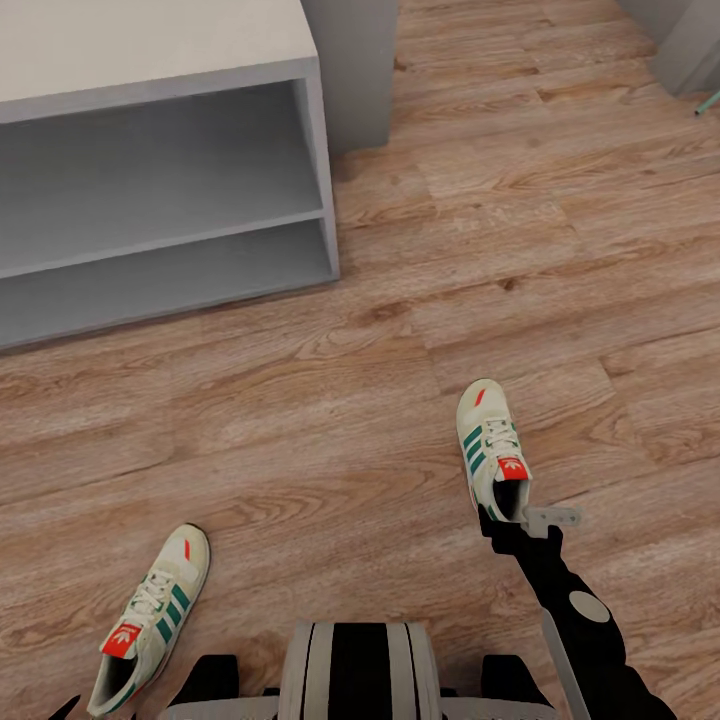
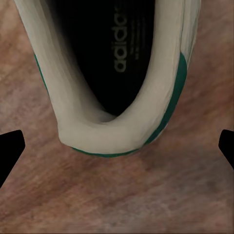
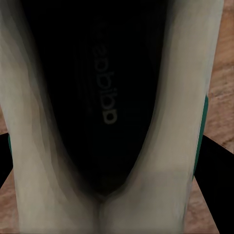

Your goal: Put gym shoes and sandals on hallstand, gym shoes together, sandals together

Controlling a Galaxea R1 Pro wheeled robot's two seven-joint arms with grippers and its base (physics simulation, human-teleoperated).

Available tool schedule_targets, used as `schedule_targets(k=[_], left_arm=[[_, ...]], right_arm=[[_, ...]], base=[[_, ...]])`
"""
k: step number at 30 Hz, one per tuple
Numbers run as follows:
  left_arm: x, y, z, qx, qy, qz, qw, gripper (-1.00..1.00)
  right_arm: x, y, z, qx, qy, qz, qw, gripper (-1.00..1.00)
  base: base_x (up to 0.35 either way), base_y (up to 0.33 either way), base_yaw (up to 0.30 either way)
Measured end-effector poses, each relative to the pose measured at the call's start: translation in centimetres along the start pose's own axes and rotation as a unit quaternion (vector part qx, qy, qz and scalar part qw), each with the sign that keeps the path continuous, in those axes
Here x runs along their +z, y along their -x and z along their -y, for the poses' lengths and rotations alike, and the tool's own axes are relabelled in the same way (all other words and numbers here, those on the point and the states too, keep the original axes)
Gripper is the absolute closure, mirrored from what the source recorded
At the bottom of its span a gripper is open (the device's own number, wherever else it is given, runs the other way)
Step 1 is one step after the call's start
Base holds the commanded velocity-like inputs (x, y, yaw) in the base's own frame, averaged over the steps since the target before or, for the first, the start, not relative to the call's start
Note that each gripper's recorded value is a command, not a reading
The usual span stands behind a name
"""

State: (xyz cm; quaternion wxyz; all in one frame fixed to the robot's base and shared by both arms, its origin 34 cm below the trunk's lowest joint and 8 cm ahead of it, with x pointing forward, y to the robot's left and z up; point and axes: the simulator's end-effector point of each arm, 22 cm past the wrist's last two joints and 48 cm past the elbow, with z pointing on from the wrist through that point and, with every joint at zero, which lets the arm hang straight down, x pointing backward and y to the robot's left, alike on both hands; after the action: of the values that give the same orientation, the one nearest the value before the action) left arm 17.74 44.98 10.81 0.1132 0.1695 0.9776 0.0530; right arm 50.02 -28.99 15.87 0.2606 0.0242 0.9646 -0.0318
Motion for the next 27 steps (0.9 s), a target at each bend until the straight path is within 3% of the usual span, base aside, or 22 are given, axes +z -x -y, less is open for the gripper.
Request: schedule_targets(k=[17, 27], left_arm=[[0.0, -1.3, 0.5, 0.001, -0.006, -0.016, 0.9999, -1.0], [0.0, -1.3, 0.4, 0.0, -0.005, -0.016, 0.9999, -1.0]], right_arm=[[0.6, -1.8, 0.0, -0.001, -0.001, -0.017, 0.9998, 1.0], [0.7, -1.8, 0.0, -0.001, -0.001, -0.017, 0.9999, 1.0]], base=[[0.0, 0.0, 0.0], [0.119, 0.052, 0.0]])
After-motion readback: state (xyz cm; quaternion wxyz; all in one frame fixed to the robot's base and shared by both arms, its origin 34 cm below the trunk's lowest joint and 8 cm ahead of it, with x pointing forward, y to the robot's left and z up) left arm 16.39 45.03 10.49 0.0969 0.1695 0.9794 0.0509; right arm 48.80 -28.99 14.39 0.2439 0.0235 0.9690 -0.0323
